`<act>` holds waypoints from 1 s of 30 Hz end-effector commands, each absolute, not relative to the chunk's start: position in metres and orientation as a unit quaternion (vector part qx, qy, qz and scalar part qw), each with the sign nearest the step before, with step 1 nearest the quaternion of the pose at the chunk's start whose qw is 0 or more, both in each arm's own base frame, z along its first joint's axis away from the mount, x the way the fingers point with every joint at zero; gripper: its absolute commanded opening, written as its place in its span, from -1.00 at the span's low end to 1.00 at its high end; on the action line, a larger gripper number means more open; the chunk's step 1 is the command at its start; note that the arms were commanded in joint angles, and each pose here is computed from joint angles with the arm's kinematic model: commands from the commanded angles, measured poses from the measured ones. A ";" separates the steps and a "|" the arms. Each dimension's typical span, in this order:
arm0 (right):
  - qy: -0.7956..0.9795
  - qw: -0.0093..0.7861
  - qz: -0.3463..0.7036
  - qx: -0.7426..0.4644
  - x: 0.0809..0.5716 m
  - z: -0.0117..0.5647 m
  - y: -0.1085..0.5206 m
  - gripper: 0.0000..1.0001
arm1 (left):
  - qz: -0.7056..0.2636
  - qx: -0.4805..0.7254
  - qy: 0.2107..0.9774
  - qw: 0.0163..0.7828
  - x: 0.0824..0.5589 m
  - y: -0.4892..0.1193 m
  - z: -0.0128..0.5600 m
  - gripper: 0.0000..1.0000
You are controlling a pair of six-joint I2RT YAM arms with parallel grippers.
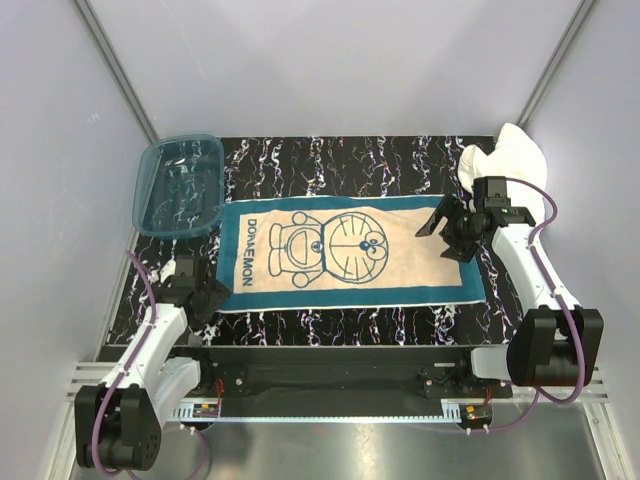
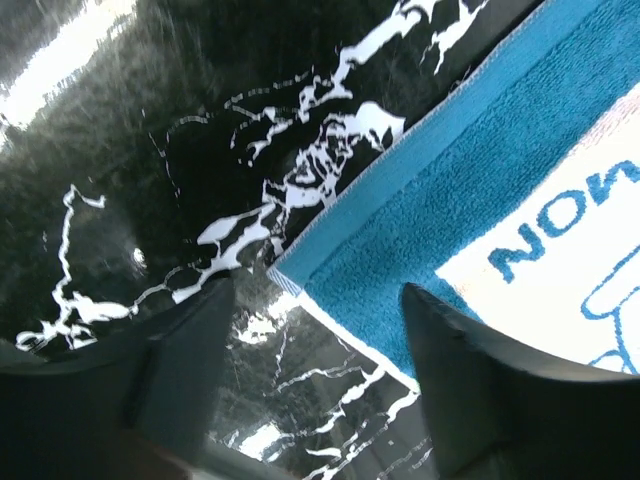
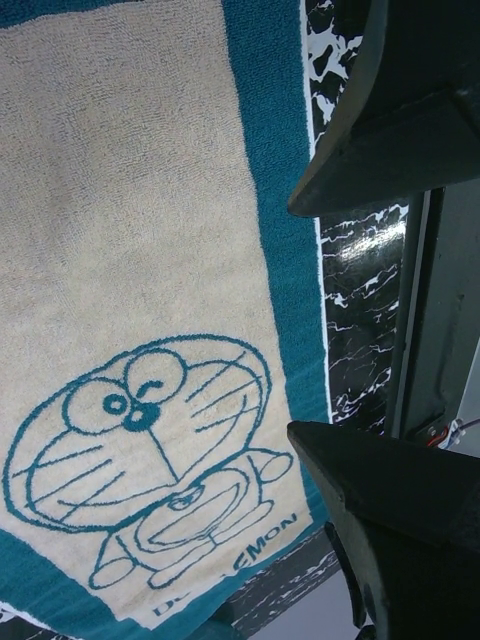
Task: Roll the towels
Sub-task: Fold the towel
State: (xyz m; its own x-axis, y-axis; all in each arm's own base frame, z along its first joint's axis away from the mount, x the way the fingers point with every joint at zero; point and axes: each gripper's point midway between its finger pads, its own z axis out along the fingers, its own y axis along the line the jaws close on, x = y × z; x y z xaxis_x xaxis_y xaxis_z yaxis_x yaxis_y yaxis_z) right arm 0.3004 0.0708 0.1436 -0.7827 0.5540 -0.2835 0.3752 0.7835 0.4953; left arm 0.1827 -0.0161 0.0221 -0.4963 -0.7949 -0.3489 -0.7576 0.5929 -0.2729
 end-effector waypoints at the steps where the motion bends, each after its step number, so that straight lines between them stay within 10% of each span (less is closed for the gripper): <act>1: 0.926 0.213 0.198 0.242 0.303 0.142 0.067 0.80 | -0.026 -0.454 0.853 0.257 0.193 -0.005 0.023 0.34; 19: 0.933 0.196 0.182 0.240 0.299 0.126 0.064 0.80 | -0.049 -0.403 0.868 0.287 0.223 -0.010 0.023 -0.44; 24: 0.932 0.195 0.173 0.253 0.300 0.122 0.060 0.79 | -0.087 -0.379 0.868 0.309 0.230 -0.021 0.030 -0.96; 30: 0.931 0.199 0.158 0.262 0.299 0.123 0.055 0.79 | -0.086 -0.358 0.866 0.339 0.239 -0.017 0.063 -1.00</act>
